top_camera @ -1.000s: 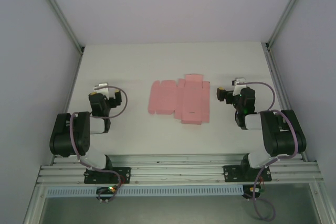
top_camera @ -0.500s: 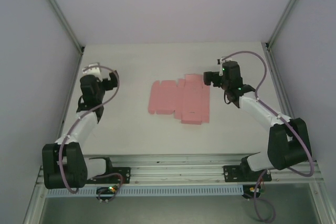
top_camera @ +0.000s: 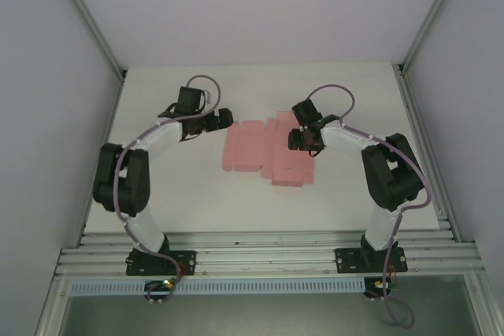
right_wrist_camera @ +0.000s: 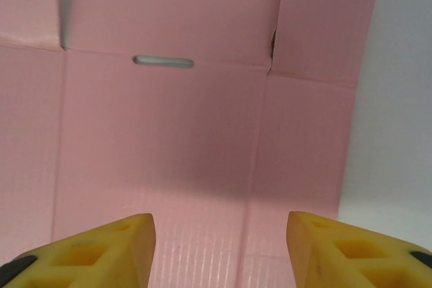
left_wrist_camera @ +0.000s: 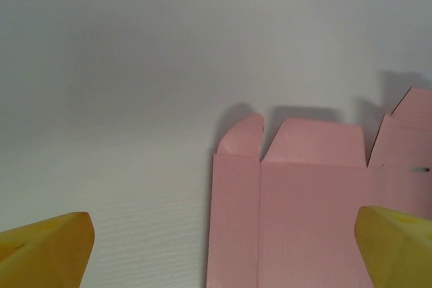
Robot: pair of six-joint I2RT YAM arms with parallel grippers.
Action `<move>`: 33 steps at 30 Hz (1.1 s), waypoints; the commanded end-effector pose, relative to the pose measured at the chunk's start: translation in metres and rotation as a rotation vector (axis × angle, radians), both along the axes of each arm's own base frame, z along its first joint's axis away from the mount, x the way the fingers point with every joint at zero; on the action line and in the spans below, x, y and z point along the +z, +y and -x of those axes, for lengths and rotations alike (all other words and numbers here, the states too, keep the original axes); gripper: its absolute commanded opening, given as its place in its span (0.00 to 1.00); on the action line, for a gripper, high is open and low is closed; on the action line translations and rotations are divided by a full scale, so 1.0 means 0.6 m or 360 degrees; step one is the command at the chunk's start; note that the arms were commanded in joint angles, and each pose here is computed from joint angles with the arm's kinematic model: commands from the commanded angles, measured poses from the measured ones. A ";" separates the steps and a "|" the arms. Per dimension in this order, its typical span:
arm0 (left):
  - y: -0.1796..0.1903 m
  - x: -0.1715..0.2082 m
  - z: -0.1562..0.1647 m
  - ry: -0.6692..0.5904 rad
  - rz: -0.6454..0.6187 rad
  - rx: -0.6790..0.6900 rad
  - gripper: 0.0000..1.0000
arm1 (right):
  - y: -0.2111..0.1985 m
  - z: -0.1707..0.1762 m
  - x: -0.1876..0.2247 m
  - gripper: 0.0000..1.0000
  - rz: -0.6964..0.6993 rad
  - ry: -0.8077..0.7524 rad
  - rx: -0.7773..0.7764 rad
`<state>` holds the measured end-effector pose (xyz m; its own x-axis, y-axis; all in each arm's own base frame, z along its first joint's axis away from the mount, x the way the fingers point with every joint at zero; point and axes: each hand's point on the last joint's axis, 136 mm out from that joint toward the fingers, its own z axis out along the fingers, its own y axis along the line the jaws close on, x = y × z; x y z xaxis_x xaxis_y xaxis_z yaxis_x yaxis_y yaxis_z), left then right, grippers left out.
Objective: Assemble paper box
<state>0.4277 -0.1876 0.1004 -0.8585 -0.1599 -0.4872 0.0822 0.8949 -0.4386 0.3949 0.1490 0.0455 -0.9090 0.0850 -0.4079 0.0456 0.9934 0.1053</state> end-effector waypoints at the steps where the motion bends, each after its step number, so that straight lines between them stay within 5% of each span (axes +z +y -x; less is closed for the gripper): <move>1: -0.020 -0.029 0.038 0.0267 0.0070 -0.0056 1.00 | 0.002 0.006 -0.018 0.53 -0.0021 0.0102 -0.0054; 14: -0.104 -0.059 0.077 0.0523 0.0500 -0.0365 1.00 | -0.035 0.041 -0.091 0.52 -0.0001 0.0263 -0.0111; 22: -0.103 -0.082 0.117 0.0672 0.0495 -0.0458 0.99 | -0.031 0.050 -0.109 0.48 -0.0053 0.0320 -0.0088; 33: -0.141 0.018 0.094 0.0381 0.0963 -0.0629 0.88 | -0.024 0.060 -0.114 0.48 -0.0138 0.0281 -0.0071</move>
<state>0.3636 -0.2602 0.0656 -0.9944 -0.0066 -0.1058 0.0839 0.5612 -0.8234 0.3971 0.1360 0.0190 -0.9104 0.1653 -0.3793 0.1039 0.9787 0.1772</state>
